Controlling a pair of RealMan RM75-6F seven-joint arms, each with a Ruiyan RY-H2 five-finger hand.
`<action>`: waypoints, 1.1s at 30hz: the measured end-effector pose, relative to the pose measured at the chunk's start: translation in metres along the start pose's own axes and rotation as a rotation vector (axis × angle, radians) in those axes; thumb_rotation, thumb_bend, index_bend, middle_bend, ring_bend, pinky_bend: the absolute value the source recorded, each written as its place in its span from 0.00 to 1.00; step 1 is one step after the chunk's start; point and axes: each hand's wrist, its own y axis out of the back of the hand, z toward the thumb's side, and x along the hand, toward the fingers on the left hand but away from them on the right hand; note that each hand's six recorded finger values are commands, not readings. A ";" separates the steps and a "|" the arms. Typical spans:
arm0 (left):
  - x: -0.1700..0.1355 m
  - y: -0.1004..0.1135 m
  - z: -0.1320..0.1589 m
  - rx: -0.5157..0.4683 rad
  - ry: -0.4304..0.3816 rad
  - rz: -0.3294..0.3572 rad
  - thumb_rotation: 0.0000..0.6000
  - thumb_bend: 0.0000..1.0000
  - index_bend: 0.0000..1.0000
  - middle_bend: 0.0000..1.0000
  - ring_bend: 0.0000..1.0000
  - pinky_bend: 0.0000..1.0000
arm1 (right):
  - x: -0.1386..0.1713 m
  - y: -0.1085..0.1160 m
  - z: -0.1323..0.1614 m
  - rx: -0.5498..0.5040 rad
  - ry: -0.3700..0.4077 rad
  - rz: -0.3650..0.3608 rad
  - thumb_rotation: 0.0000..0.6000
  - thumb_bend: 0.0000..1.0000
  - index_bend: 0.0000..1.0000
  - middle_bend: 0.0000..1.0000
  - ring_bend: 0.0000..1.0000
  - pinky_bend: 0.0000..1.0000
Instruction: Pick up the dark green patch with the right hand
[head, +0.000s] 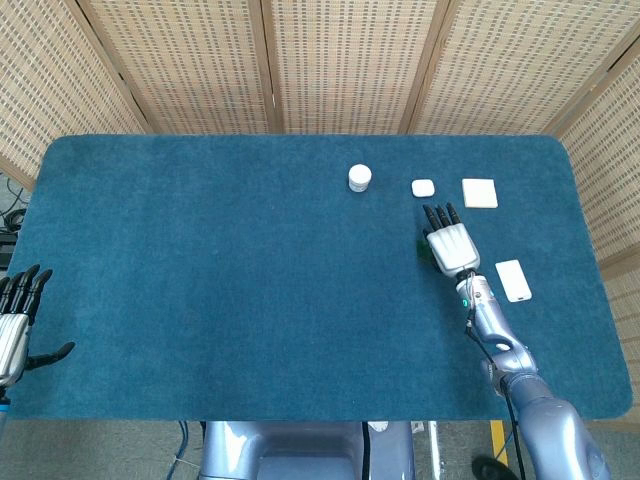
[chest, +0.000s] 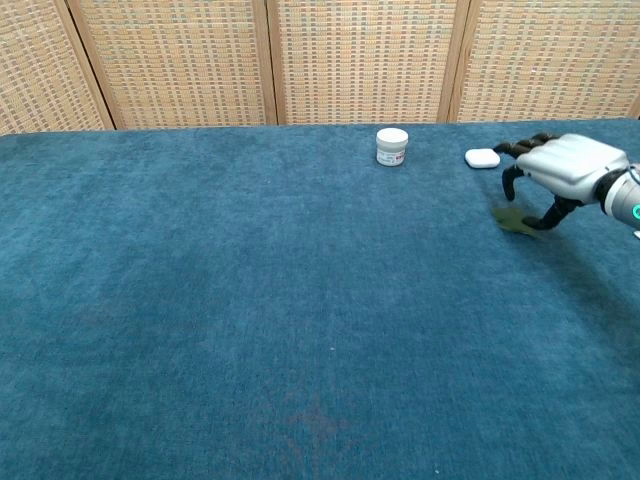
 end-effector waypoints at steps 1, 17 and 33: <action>0.000 0.000 0.000 0.000 0.000 0.000 1.00 0.00 0.00 0.00 0.00 0.00 | 0.000 0.004 -0.001 -0.005 -0.006 -0.017 1.00 0.40 0.39 0.01 0.00 0.00; 0.000 -0.001 0.002 0.005 -0.006 -0.005 1.00 0.00 0.00 0.00 0.00 0.00 | 0.017 0.001 0.008 -0.140 0.040 -0.033 1.00 0.36 0.39 0.01 0.00 0.00; 0.000 0.000 0.001 0.001 -0.001 -0.003 1.00 0.00 0.00 0.00 0.00 0.00 | 0.016 -0.015 0.015 -0.106 0.022 0.038 1.00 0.36 0.39 0.01 0.00 0.00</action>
